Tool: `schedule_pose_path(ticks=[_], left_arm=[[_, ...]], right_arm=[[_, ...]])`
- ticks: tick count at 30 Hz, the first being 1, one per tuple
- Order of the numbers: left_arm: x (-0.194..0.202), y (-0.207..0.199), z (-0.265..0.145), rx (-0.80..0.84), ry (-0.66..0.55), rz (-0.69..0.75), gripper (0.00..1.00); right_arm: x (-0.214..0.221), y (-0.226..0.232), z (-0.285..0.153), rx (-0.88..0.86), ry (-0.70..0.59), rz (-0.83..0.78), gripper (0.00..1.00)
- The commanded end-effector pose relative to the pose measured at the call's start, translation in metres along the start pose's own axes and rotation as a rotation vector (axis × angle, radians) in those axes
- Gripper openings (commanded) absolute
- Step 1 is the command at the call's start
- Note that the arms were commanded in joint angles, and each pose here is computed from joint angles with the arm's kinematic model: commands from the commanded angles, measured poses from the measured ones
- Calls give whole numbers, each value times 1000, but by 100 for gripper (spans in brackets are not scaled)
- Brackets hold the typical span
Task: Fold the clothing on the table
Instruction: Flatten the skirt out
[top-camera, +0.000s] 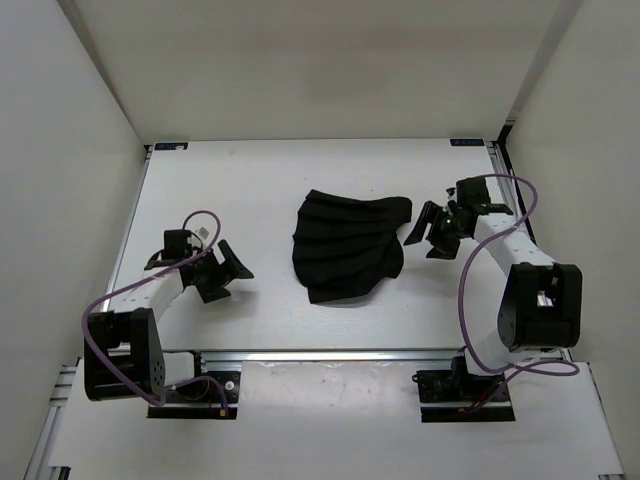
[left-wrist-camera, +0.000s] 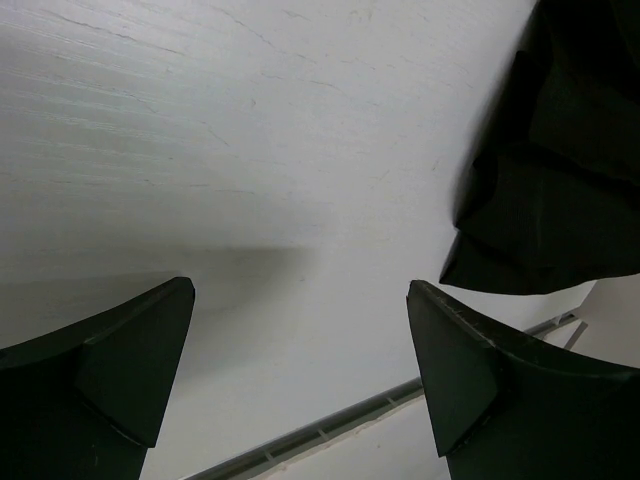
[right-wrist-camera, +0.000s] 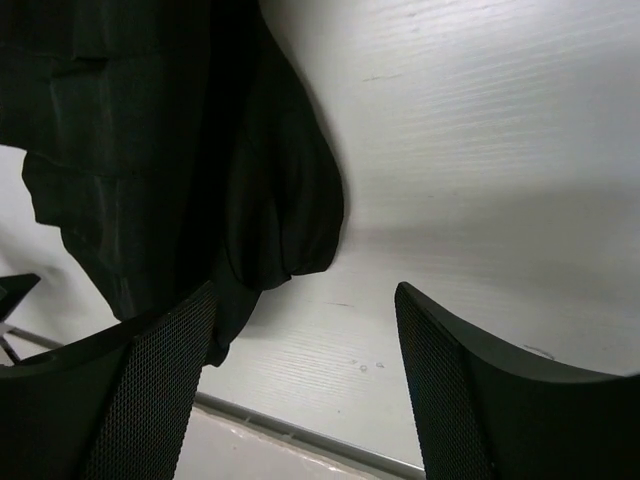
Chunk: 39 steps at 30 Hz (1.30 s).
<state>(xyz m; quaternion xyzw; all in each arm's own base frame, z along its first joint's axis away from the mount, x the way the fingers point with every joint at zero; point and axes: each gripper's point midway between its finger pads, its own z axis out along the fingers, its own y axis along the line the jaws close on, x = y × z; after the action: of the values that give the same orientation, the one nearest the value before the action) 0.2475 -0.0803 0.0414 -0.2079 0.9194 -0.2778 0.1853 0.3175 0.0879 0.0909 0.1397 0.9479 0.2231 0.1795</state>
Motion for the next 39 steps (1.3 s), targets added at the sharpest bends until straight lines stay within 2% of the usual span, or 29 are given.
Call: schedule_pose_path(ticks=[1,5,8,9,10,13,15,19,24,25,26,27,29,31,33,34,36,39], left_arm=[[-14,-24,-2,75,-18,88,98],[-11,-80,9,257,35,170,98],[-16,-143,23,424,32,241,98],[-10,-139,36,405,76,211,94],[-14,-154,45,437,59,233,84],[-23,-166,74,413,48,208,64],[-26,-166,89,366,40,214,57],[-30,-145,114,183,44,251,60],[-20,-146,135,124,72,322,61],[-19,-148,139,128,78,324,52],[-16,-158,140,157,91,337,31],[-15,-166,142,173,98,342,1],[-17,-189,143,238,111,342,0],[-26,-221,129,343,117,329,0],[-52,-260,94,468,82,301,0],[-73,-295,57,583,59,318,0],[-102,-330,-5,715,0,363,0],[-154,-338,-78,796,-123,381,0]], right_arm=[[-12,19,-2,-60,-19,-28,77],[-16,18,-2,-52,-21,-34,78],[-16,13,-6,-53,-24,-16,76],[-19,15,-9,-57,-34,-24,76],[-19,15,-13,-55,-43,-16,76],[-17,12,-21,-50,-55,-17,76],[-10,13,-25,-47,-49,-25,76],[-13,-3,-47,-29,-118,14,76],[-19,-18,-69,-43,-217,80,77],[-15,-23,-67,-28,-208,93,76],[-16,-21,-70,-34,-219,92,76],[-15,-21,-70,-34,-221,92,76],[-13,-20,-67,-35,-217,94,76],[-11,-18,-65,-43,-206,97,75],[-11,-16,-62,-51,-206,100,75],[-10,-13,-60,-60,-206,92,75],[-11,-11,-55,-75,-211,98,74],[-8,-8,-43,-90,-172,108,74]])
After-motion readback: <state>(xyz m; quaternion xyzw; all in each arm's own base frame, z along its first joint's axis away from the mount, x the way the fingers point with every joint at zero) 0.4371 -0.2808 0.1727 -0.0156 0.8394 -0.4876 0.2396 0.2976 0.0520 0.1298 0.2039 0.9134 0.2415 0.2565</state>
